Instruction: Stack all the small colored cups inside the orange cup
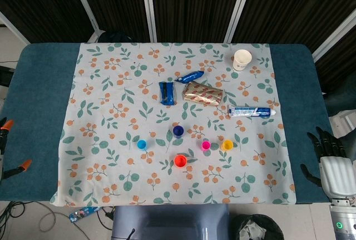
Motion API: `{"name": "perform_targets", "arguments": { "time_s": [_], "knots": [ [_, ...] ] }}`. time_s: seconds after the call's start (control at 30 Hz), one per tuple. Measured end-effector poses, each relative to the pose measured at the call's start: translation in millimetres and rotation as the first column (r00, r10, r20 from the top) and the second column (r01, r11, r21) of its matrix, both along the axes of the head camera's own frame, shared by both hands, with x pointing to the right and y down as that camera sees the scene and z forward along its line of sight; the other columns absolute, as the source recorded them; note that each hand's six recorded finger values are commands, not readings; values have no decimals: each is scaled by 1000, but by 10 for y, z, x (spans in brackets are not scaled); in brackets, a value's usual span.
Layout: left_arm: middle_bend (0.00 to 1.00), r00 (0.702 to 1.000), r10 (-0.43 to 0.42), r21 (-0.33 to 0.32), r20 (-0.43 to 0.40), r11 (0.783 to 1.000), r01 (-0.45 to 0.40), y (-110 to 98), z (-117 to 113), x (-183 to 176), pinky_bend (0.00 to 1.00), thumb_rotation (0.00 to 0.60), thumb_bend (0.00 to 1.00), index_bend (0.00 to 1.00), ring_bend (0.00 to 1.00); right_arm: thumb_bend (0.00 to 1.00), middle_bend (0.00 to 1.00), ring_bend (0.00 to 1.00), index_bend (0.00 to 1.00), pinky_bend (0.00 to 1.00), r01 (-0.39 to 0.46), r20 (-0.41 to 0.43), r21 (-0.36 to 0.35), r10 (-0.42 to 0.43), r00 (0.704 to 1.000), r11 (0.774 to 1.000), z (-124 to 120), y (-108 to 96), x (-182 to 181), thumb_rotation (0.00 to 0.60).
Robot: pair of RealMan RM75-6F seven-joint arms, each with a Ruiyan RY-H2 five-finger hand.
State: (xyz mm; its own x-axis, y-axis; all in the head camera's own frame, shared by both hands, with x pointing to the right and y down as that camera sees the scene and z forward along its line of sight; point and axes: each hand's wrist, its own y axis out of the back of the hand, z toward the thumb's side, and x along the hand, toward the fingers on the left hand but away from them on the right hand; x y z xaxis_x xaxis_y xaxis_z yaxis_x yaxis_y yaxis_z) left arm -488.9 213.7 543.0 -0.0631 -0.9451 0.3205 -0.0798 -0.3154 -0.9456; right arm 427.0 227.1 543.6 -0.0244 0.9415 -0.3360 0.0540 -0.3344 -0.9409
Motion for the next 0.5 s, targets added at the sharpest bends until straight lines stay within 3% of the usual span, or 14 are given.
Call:
{"name": "perform_targets", "arguments": {
  "time_s": [0.5],
  "knots": [
    [0,999,33,-44,-15,998,-33,43,94,134,0,600,74,26,0,346,43,62,120,137,-28,-1,1,28,1000,1000,-48,25,78,600]
  ]
}}
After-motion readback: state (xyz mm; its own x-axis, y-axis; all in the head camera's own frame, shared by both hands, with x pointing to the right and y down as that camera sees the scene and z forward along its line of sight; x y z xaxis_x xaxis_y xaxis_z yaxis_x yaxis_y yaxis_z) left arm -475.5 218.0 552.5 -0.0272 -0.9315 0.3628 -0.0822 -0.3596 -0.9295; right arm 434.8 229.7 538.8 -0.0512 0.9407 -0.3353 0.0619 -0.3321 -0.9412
